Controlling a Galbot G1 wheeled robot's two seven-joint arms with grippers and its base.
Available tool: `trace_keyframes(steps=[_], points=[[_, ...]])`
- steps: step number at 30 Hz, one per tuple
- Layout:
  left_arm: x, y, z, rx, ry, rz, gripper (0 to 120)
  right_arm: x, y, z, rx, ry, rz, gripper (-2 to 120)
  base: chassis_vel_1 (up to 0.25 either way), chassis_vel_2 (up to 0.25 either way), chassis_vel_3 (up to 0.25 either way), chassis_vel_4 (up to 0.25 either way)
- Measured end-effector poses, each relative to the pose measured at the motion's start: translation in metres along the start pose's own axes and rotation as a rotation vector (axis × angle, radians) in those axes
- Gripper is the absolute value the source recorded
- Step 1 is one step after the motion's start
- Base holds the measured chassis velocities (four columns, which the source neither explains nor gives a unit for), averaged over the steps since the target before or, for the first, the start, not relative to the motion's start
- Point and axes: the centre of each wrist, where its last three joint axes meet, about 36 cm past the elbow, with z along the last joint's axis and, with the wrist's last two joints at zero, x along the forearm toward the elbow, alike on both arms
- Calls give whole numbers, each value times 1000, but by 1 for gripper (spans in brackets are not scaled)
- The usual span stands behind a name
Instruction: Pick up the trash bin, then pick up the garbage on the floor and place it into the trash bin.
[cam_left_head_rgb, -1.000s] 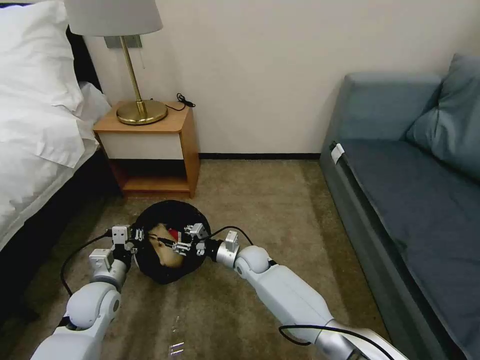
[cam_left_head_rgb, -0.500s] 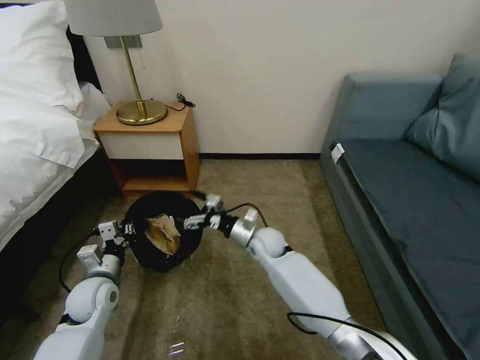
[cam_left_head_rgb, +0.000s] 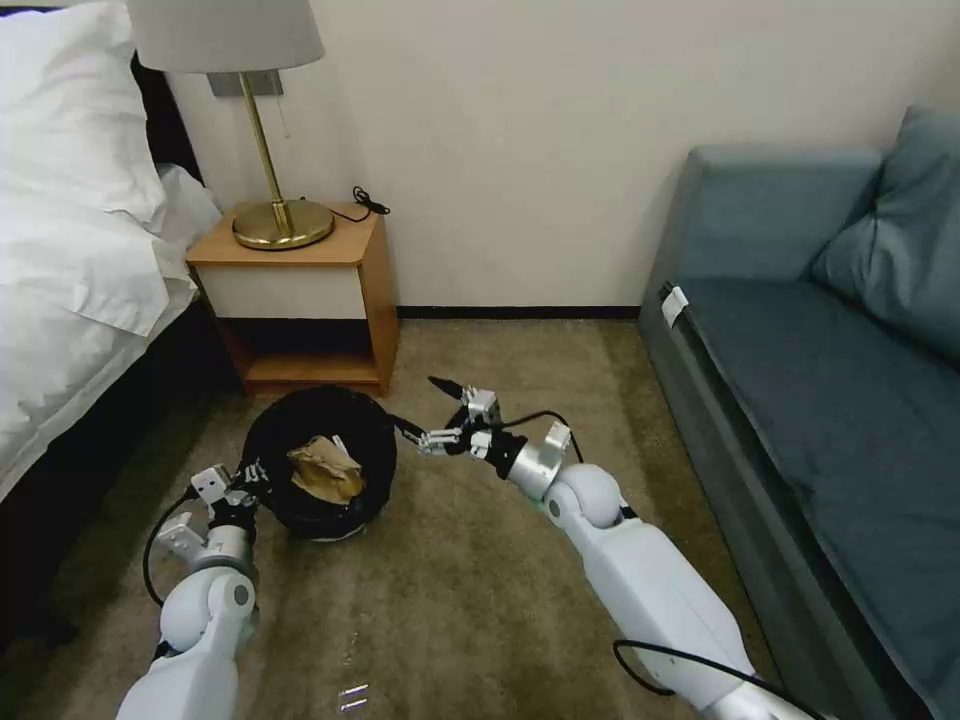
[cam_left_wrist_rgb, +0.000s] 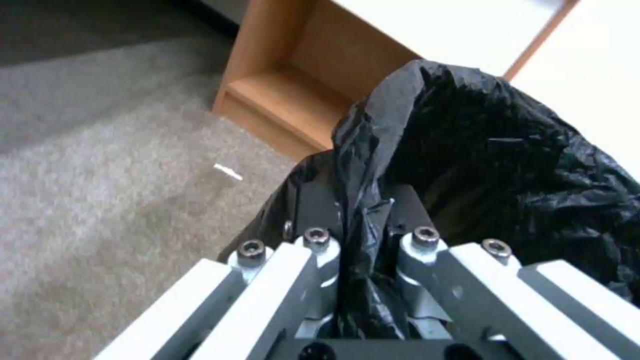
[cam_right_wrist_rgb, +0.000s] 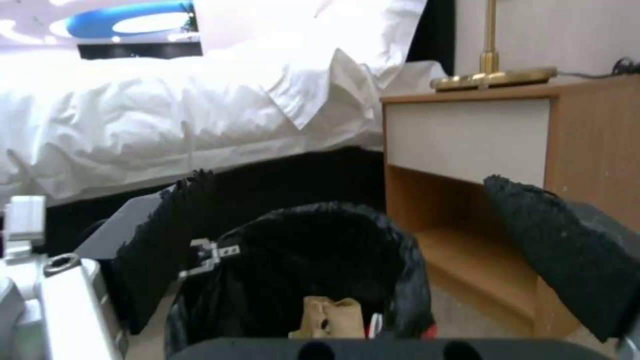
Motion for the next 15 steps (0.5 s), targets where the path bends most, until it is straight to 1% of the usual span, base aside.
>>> trace_keyframes(steps=[2,4,6,7,9,10,11,13,14,15], points=[[-1,7,2,18,9,-30,5,2,4,5,-10,3,-4,100,0,0,0,0],[-2,9,2,23,13,-37,6,2,6,6,-14,3,-5,100,0,0,0,0],[-2,13,-1,25,20,-54,17,1,7,9,-19,4,-9,100,0,0,0,0],[-2,13,-1,25,20,-54,17,1,7,9,-19,4,-9,100,0,0,0,0],[-3,14,-3,23,21,-62,27,0,7,11,-23,4,-12,100,0,0,0,0],[-3,14,-3,23,21,-62,27,0,7,11,-23,4,-12,100,0,0,0,0],[-3,14,-4,23,21,-65,30,0,7,11,-25,4,-12,100,0,0,0,0],[-3,14,-4,21,21,-68,41,-1,8,13,-29,5,-15,100,0,0,0,0],[-3,14,-4,21,21,-68,41,-1,8,13,-29,5,-15,100,0,0,0,0],[-3,14,-5,18,20,-68,47,-1,8,14,-30,6,-16,100,0,0,0,0]])
